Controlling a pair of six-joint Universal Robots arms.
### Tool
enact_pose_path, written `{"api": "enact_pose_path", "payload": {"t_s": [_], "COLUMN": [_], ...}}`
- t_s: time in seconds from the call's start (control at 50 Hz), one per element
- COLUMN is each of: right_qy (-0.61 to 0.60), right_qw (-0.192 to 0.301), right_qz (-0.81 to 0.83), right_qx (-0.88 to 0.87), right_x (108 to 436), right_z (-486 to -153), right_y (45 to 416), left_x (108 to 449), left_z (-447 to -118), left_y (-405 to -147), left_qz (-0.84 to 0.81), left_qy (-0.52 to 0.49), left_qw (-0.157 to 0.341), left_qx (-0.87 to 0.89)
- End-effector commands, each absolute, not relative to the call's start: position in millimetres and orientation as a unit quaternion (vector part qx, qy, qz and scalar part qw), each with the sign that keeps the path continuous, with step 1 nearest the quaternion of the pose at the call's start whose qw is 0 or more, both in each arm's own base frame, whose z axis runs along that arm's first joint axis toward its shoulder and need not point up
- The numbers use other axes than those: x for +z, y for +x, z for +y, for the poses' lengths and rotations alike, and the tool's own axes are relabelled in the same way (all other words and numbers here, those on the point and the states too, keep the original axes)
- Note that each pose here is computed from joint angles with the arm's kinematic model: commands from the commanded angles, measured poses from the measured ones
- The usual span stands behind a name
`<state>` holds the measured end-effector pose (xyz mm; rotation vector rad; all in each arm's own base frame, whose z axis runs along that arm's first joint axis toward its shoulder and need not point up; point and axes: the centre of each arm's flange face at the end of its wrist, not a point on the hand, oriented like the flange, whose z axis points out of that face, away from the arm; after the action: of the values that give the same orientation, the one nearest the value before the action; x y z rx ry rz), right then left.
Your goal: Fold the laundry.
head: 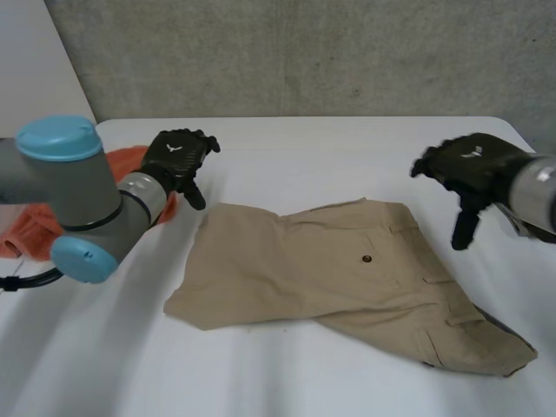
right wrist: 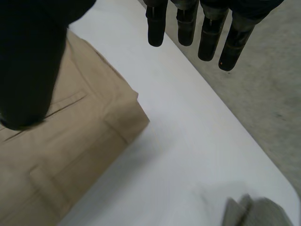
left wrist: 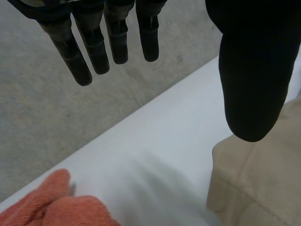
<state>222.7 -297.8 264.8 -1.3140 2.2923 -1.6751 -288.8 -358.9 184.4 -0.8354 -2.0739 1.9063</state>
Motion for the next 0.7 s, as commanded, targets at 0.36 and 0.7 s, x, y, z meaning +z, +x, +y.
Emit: {"api": "enact_pose_path", "payload": {"t_s": [0.36,0.7], "right_qy": [-0.389,-0.380], "right_qw": [0.038,0.059], "right_qz": [0.759,0.755], "right_qx": [-0.520,-0.532], "right_x": [145.1,140.6], "right_z": [-402.3,-410.6], "right_y": [288.6,294.0], "left_x": [125.3,137.6], "left_z": [-377.9,-390.3], "left_y": [-309.5,-307.6], "left_qz": [-0.746,-0.735], "left_qy": [-0.344,-0.331], "left_qw": [0.155,0.117], "left_qx": [0.549,0.581]}}
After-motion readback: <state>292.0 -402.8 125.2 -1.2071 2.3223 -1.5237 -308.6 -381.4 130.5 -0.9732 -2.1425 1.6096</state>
